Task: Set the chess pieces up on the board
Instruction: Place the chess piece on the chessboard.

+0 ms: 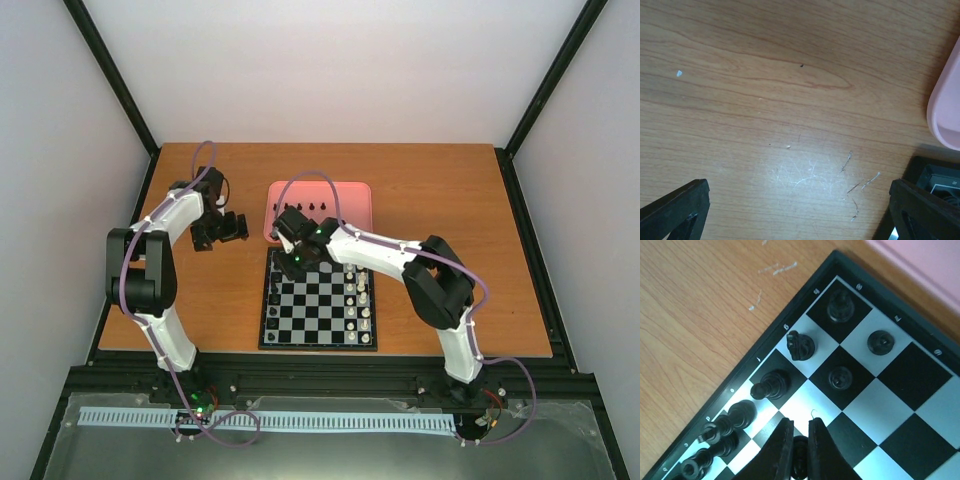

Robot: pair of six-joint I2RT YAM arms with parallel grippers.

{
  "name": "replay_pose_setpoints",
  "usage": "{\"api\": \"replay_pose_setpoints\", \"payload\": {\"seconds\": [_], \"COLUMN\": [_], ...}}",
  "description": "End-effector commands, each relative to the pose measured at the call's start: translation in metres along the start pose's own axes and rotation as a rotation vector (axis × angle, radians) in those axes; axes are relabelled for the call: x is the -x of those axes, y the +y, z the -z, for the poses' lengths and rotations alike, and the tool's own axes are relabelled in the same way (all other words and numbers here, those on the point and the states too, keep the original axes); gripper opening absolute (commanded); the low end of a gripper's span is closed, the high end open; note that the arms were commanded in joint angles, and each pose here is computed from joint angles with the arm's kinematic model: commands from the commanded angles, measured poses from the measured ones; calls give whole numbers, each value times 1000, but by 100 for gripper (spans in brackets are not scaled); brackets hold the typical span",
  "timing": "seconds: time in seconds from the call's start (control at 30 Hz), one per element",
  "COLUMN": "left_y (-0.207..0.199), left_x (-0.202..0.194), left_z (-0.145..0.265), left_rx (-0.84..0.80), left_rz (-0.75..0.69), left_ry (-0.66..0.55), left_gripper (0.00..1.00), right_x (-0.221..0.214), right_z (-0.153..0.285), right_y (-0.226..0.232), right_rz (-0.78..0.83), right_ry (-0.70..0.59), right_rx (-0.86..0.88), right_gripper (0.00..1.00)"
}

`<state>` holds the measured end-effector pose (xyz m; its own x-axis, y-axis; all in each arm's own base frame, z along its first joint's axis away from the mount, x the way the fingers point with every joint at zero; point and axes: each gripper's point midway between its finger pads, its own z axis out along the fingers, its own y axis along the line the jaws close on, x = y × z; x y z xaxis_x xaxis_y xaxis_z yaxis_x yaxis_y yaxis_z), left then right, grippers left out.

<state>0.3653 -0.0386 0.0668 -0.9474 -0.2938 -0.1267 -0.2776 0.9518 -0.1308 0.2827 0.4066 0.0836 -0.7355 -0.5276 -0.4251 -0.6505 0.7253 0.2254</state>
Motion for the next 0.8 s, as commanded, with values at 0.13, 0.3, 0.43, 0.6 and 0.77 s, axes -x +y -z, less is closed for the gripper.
{"api": "replay_pose_setpoints", "payload": {"seconds": [0.13, 0.3, 0.43, 0.6, 0.77], "left_y": [1, 1, 1, 3, 4], "left_x": [5, 5, 5, 4, 3], "left_z": [11, 11, 10, 10, 9], "left_rx": [2, 2, 2, 10, 12], "left_rz": [-18, -20, -21, -25, -23], "left_ry": [-31, -30, -28, -30, -27], "left_gripper": [100, 100, 100, 100, 100], "right_x": [2, -1, -2, -6, -5], "right_z": [-16, -23, -29, -35, -36], "right_y": [14, 14, 12, 9, 6], "right_rz": [35, 37, 40, 47, 56], "right_ry": [13, 28, 40, 54, 54], "right_rx": [27, 33, 24, 11, -8], "right_gripper": [3, 3, 3, 3, 4]}}
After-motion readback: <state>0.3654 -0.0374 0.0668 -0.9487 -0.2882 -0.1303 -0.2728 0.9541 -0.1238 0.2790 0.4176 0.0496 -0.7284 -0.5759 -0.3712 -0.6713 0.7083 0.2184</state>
